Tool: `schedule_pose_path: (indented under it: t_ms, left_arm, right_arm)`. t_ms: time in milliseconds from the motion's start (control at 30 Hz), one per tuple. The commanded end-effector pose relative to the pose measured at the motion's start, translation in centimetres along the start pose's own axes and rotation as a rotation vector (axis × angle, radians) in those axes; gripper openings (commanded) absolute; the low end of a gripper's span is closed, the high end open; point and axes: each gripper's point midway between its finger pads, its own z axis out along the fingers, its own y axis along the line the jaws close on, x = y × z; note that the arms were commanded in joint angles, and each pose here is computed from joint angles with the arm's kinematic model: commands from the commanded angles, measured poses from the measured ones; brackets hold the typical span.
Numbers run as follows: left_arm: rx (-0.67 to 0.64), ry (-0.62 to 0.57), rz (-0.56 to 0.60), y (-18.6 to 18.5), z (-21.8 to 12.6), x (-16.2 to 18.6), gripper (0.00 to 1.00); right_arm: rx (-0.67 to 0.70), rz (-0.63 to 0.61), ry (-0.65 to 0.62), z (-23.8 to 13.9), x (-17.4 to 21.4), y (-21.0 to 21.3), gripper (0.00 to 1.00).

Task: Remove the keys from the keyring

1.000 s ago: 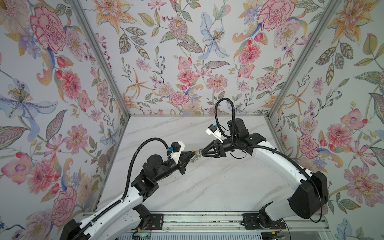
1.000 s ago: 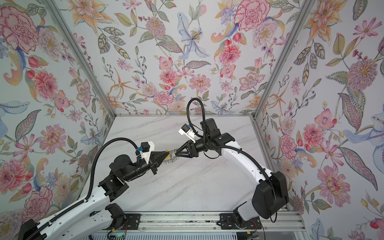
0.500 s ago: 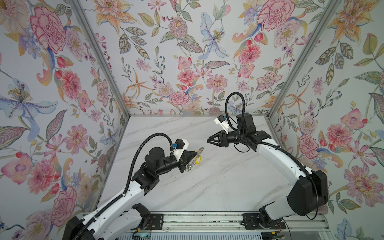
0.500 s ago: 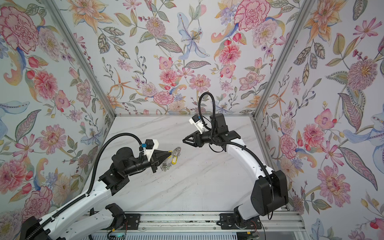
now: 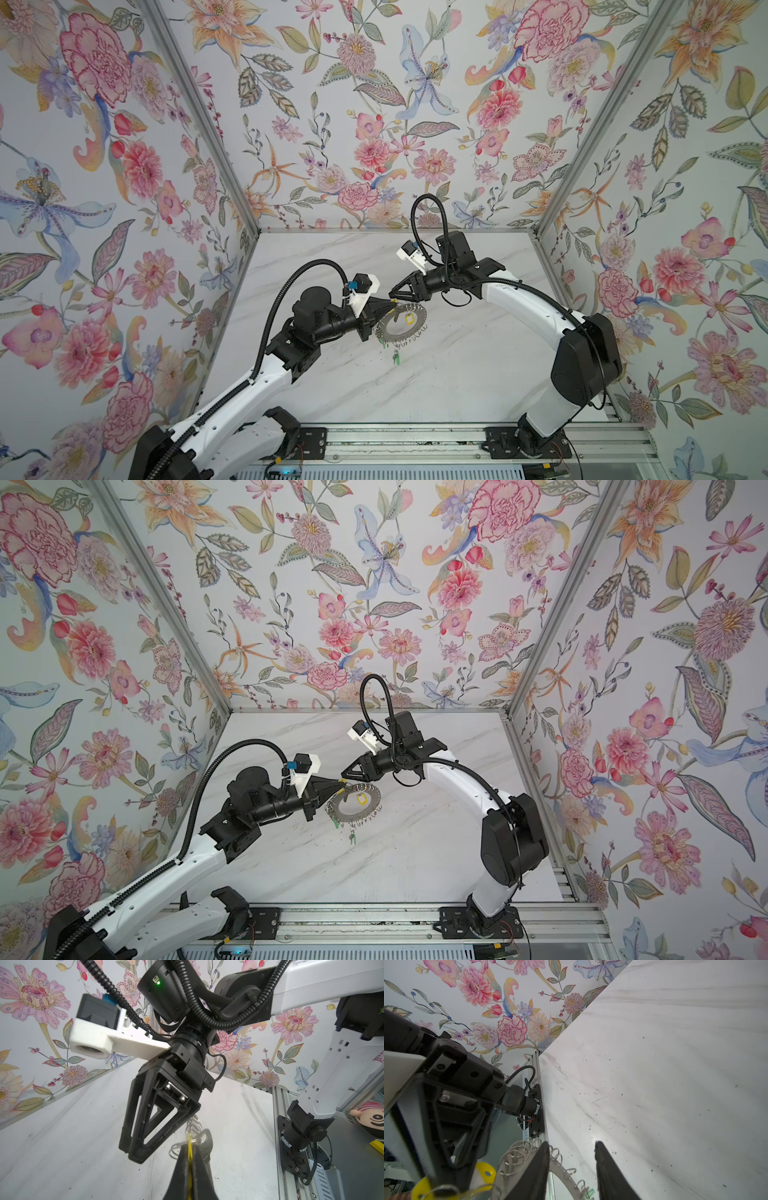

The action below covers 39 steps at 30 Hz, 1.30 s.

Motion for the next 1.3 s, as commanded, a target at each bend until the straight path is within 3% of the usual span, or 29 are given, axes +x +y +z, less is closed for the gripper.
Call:
schedule_pose_path:
  t_ms: [0, 433, 1267]
  left_arm:
    - [-0.012, -0.059, 0.055, 0.3, -0.2, -2.7, 0.0]
    - [0.091, -0.024, 0.009, 0.1, 0.9, -1.5, 0.0]
    - [0.116, -0.024, -0.028, 0.5, 0.9, -1.2, 0.0]
  right_arm:
    - [0.03, -0.006, 0.01, -1.2, 1.5, 1.1, 0.38]
    - [-0.026, -0.119, -0.023, -3.1, 1.9, 3.8, 0.44]
    - [-0.062, -0.209, -0.045, -2.4, 0.9, 5.8, 0.44]
